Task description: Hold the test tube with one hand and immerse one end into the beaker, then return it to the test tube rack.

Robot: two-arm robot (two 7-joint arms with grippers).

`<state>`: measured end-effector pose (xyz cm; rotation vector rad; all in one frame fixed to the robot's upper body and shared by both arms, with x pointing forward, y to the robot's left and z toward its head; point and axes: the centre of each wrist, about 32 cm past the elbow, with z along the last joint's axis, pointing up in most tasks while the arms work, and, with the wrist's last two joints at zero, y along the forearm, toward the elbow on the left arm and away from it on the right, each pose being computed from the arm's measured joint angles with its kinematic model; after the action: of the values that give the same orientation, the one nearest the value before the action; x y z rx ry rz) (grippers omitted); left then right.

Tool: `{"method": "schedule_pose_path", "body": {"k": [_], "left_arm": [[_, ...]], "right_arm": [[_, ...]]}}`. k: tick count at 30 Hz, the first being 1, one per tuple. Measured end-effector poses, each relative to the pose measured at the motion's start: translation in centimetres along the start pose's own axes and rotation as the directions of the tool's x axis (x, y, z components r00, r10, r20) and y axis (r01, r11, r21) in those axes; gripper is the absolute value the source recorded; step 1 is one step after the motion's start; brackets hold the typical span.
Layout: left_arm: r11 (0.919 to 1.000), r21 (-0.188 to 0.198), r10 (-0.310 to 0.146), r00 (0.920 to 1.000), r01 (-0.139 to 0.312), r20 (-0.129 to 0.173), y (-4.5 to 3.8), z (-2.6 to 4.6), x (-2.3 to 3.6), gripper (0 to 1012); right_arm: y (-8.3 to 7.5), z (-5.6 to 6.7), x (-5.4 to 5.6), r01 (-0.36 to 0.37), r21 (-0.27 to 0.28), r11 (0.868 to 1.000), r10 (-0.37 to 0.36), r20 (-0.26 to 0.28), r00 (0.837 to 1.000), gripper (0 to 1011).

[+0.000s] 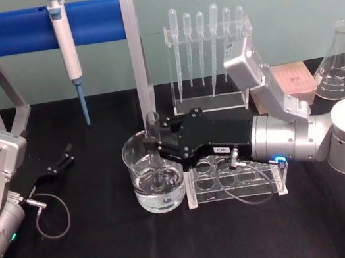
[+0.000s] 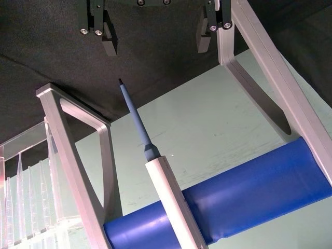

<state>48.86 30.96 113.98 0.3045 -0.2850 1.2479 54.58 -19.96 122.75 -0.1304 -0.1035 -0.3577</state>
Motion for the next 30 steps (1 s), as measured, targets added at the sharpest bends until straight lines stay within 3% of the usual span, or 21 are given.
{"method": "schedule_pose_path", "body": {"k": [21, 30], "left_arm": [[1.0, 0.0, 0.0, 1.0, 0.0, 0.0, 0.0, 0.0, 0.0, 1000], [1.0, 0.0, 0.0, 1.0, 0.0, 0.0, 0.0, 0.0, 0.0, 1000]], "right_arm": [[-1.7, 5.9, 0.7, -0.021, 0.074, 0.997, 0.015, 0.078, 0.997, 234], [-3.9, 7.9, 0.4, 0.016, 0.099, 0.995, -0.025, 0.095, 0.995, 235]]}}
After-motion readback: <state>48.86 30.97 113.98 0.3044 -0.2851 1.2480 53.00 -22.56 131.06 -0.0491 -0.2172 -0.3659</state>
